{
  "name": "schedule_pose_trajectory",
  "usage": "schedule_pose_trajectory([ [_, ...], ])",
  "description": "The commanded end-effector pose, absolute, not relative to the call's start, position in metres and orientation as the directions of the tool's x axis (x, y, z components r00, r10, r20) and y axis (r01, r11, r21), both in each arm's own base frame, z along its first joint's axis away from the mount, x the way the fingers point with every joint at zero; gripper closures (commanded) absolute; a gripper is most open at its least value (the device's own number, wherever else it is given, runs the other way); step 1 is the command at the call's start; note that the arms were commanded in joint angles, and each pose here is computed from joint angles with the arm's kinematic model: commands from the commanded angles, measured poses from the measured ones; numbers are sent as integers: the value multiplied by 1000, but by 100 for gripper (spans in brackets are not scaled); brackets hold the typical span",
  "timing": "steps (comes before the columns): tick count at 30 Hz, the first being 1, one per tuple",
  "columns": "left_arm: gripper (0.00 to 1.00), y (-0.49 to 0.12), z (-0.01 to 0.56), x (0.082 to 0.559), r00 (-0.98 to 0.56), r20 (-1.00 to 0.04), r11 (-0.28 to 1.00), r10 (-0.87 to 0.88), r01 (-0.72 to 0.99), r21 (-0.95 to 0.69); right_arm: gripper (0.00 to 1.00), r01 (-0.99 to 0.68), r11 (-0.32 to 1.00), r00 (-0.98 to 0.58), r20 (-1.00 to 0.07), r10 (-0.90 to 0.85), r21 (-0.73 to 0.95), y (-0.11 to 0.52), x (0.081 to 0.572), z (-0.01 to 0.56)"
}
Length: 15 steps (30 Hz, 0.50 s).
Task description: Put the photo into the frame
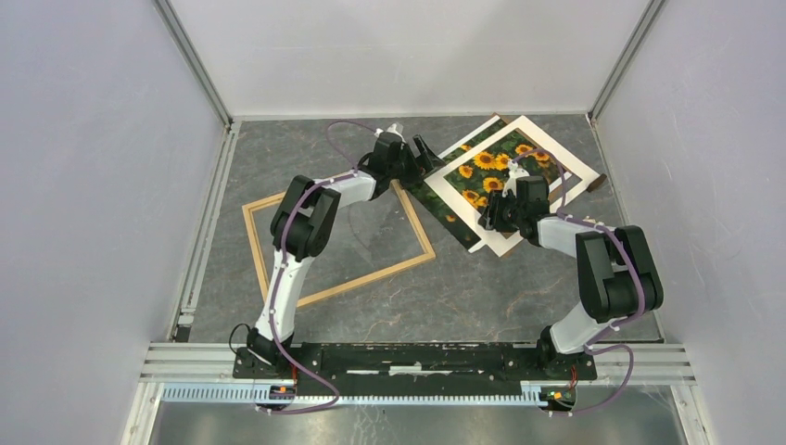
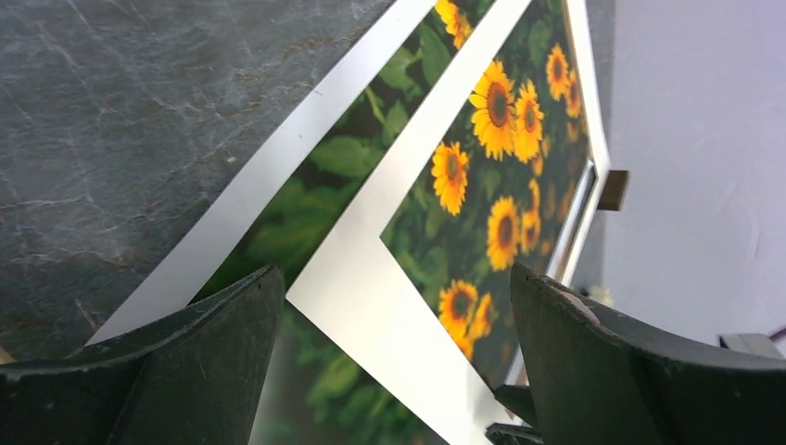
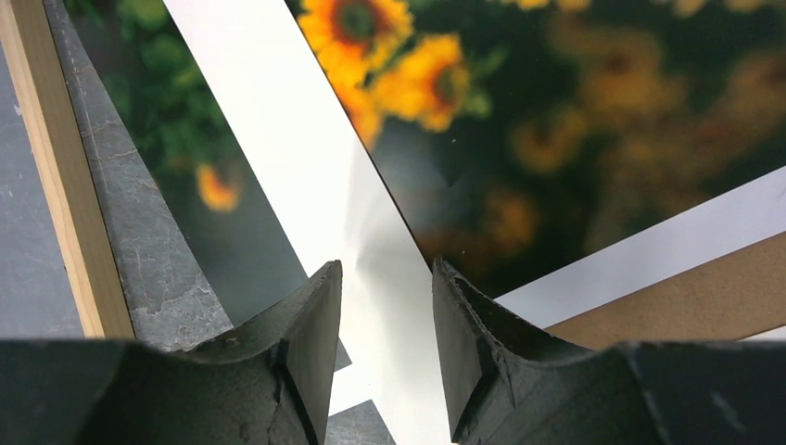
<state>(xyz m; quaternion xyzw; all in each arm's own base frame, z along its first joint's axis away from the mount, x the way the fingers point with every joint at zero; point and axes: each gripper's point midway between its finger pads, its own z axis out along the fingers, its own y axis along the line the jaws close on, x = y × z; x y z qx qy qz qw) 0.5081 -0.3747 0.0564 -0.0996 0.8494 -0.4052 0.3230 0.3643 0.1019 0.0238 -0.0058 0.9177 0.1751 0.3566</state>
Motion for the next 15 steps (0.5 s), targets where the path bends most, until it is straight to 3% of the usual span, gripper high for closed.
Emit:
schedule_pose_trajectory([
  [1,3,-394,58,488,-839,-331,516,-432,71,-854,54,-104,939,-810,-576,111,328,100,344,-3],
  [8,8,-402,66,477,-862,-211,326,-461,57,-944,54,-108,931,-818,-564,115,348,104,341,-9],
  [15,18,-403,65,474,-862,-182,277,-473,50,-959,54,-112,933,-818,-565,110,343,103,340,-11],
])
